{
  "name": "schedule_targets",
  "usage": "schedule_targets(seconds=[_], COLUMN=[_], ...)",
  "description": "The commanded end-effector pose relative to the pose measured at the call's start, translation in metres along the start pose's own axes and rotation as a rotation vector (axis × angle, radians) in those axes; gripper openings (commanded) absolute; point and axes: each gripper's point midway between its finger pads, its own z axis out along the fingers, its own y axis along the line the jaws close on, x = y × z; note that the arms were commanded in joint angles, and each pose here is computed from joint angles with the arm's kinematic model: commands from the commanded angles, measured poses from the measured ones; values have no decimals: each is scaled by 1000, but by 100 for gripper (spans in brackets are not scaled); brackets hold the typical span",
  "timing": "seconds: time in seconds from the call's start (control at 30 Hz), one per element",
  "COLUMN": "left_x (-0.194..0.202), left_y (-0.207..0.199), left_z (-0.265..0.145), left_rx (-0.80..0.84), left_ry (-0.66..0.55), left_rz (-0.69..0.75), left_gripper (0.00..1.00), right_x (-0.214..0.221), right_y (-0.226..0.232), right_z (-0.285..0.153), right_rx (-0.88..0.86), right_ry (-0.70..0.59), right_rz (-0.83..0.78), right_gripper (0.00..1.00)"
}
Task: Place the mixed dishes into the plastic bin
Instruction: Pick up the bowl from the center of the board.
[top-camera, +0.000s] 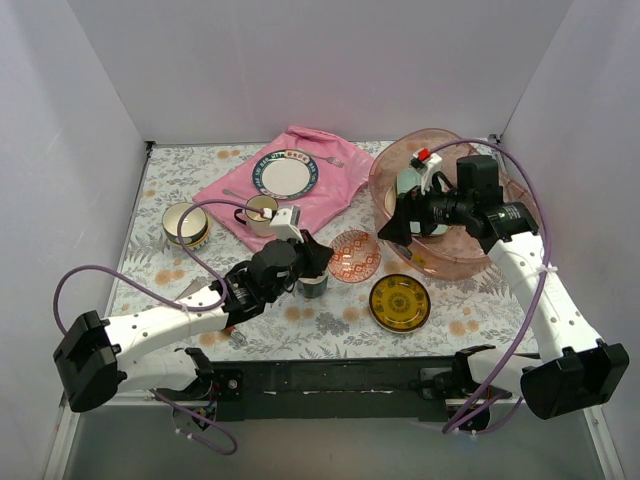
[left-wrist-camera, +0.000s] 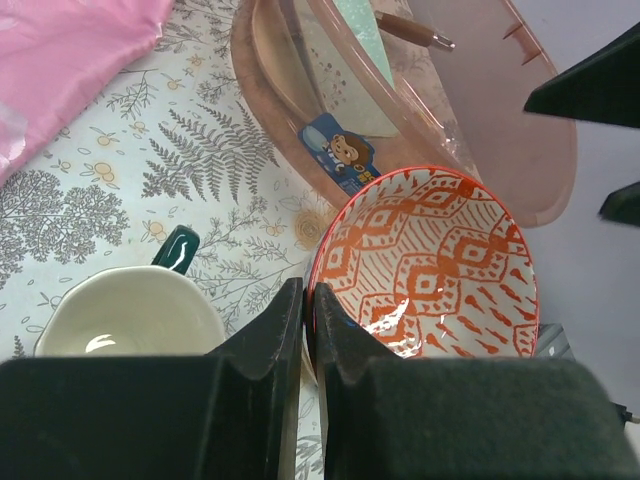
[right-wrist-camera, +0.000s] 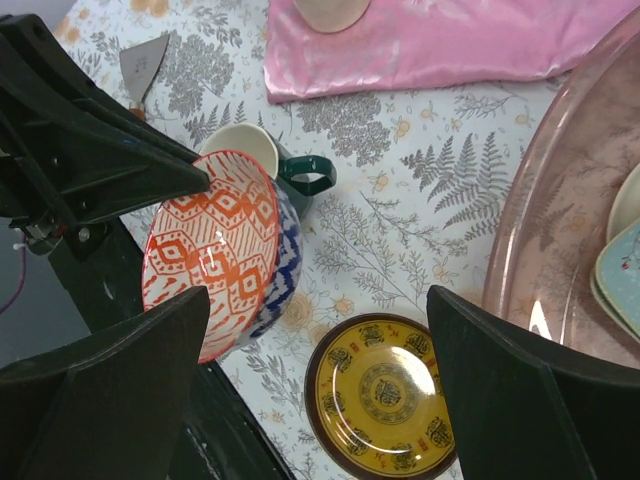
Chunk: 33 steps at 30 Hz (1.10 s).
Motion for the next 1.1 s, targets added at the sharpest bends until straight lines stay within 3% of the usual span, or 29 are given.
schedule_targets(seconds=[0.0,0.2,0.3,0.53,0.6,0.7,0.73,0.77,0.83,0.87,0.97,1.0,1.07], left_x=[-41,-42,-45,-51,-53,-54,-53,-53,-52,-53,-53,-54,-54], left_y=[-33,-38,-40,-44,-45,-48,-51,-52,-56,-58,-62,-62,-63], left_z=[3,12,15,20,20,20,18,18,13,11,4,3,-4], left_rx=[49,28,20,18,21,37,52,61,89,100,134,134,148], left_ry=[-140,-165,-186,-213,-217,-218,-213,-211,-205,-205,-191,-188,-180], left_rz=[-35,-14,-8,-1,-2,2,6,6,6,5,11,13,33], left_gripper=[0,0,0,0,0,0,0,0,2,18,45,61,74], right_x=[8,21,26,29,28,22,17,14,10,6,-2,-5,-9], right_y=[-4,-2,-6,-13,-13,-12,-14,-14,-16,-17,-21,-25,-29], right_z=[14,29,34,42,43,45,45,45,45,44,39,35,30], right_rx=[38,52,86,127,124,120,126,129,138,140,158,169,178], right_ry=[17,67,87,114,114,108,100,99,95,86,66,55,37], right_rz=[-1,-15,-32,-33,-28,-23,-27,-28,-33,-39,-51,-50,-56], right_gripper=[96,92,84,47,42,23,9,3,1,1,1,1,1])
